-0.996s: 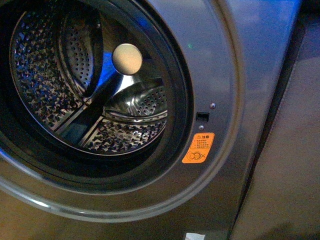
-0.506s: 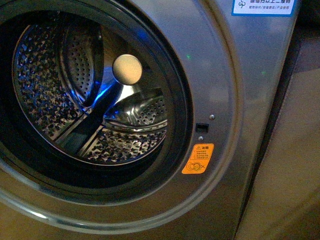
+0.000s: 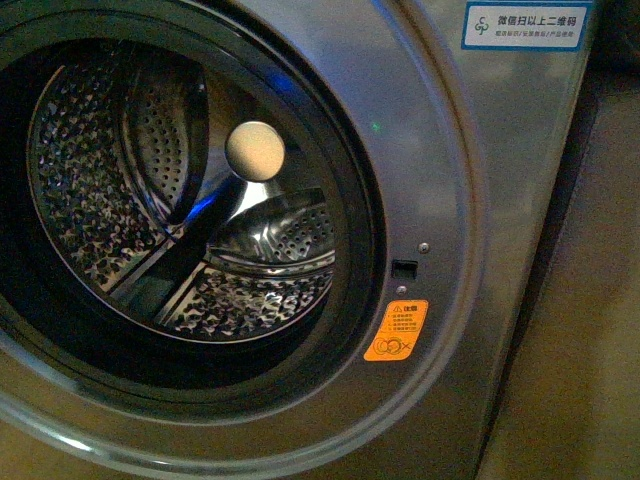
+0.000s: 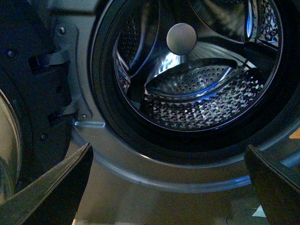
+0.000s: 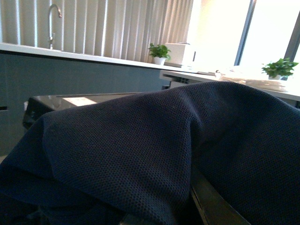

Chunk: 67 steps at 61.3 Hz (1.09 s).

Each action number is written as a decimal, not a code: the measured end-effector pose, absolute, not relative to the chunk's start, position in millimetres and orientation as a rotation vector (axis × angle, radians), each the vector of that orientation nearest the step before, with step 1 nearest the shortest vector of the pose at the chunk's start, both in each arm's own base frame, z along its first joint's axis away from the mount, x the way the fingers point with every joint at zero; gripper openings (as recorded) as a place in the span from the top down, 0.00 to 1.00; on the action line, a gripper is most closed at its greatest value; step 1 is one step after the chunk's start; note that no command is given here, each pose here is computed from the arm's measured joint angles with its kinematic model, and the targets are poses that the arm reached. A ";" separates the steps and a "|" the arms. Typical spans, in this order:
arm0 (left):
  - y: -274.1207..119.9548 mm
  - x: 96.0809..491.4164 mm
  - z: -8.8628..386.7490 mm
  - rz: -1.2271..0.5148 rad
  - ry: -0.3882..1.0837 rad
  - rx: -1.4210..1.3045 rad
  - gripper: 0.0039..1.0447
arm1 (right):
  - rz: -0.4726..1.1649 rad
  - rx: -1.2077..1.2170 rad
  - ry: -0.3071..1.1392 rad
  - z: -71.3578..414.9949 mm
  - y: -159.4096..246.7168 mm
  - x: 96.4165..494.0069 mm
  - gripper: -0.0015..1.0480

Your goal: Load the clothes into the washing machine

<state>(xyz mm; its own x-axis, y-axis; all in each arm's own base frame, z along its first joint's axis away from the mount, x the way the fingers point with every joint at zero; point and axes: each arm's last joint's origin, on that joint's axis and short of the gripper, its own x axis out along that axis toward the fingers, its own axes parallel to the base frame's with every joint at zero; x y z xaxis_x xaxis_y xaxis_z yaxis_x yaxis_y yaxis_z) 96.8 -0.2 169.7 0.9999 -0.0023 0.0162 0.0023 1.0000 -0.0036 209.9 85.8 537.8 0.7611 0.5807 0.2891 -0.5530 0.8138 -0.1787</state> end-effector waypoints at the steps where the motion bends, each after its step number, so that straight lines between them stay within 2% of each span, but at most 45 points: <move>1: -0.2 96.8 169.7 -0.002 -0.016 -0.004 0.06 | 0.625 -0.085 -0.341 537.4 87.4 209.8 0.95; 34: -0.3 96.8 169.6 -0.003 -0.016 -0.004 0.06 | 0.627 -0.087 -0.343 537.8 89.0 209.1 0.95; 40: 3.8 101.3 174.8 -0.155 -0.035 -0.049 0.06 | 0.626 -0.087 -0.343 537.8 89.0 209.1 0.95; 46: 16.2 113.3 202.5 -0.225 -0.104 -0.068 0.06 | 0.628 -0.087 -0.343 537.8 89.1 209.0 0.95; 54: 20.9 139.8 270.9 -0.313 -0.258 -0.037 0.06 | 0.627 -0.087 -0.343 537.8 89.0 209.1 0.95; 58: 16.3 158.3 305.8 -0.391 -0.307 -0.031 0.06 | 0.627 -0.087 -0.343 537.8 89.1 209.1 0.95; 67: -2.7 181.0 345.6 -0.546 -0.352 -0.036 0.06 | 0.627 -0.087 -0.343 537.8 89.1 209.1 0.95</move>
<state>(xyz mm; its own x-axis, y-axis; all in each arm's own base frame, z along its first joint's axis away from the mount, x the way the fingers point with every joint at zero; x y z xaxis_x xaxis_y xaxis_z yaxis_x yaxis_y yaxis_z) 181.0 -2.7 345.6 0.7963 -0.5025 0.3367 0.5147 0.8553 0.0593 209.1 89.1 537.8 0.7553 0.5887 0.2881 -0.5600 0.8080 -0.1831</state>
